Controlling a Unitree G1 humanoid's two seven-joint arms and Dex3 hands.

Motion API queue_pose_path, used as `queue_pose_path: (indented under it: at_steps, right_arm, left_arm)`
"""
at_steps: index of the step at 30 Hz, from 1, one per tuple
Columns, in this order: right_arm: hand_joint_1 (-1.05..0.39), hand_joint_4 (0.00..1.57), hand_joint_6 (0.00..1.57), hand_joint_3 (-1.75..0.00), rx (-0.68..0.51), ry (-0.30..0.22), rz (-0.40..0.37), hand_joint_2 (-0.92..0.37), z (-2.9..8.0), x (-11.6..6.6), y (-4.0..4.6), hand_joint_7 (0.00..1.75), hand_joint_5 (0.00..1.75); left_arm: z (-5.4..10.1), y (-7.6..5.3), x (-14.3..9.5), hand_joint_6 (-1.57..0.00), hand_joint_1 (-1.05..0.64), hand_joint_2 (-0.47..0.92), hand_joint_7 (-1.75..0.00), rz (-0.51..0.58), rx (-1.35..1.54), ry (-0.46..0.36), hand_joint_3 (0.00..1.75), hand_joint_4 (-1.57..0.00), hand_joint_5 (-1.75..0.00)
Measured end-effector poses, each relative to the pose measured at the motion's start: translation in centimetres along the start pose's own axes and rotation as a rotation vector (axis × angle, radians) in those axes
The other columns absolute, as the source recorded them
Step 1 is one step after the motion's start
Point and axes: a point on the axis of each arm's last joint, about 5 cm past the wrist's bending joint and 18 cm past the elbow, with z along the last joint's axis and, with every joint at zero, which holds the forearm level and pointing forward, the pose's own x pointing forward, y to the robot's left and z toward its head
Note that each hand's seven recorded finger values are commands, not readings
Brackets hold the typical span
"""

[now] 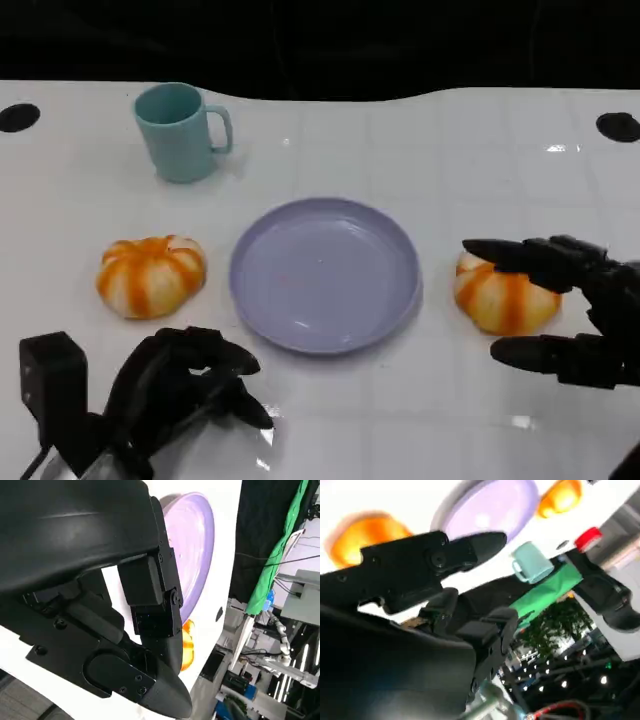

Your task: Grasp the bread from the table and place it into the plate.

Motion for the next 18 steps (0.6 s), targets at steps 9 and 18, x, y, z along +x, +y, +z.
queue_pose_path:
  at_steps: [9, 18]
  right_arm:
    - [-0.71, 0.24, 0.3, 0.0, -0.265, 0.072, 0.07, -0.9, 0.6, 0.4, -1.18, 0.01, 0.44]
    - [-0.74, 0.27, 0.29, 0.0, -0.364, 0.116, 0.117, -0.9, 0.4, 0.7, -0.29, 0.0, 0.39]
  left_arm:
    - [0.0, 0.0, 0.0, -1.57, -1.05, 0.77, -0.21, -0.001, -0.002, 0.001, 0.0, -1.54, -0.52]
    - [0.0, 0.0, 0.1, -1.57, -1.05, 0.77, -0.21, -0.002, -0.002, 0.002, 0.0, -1.54, -0.52]
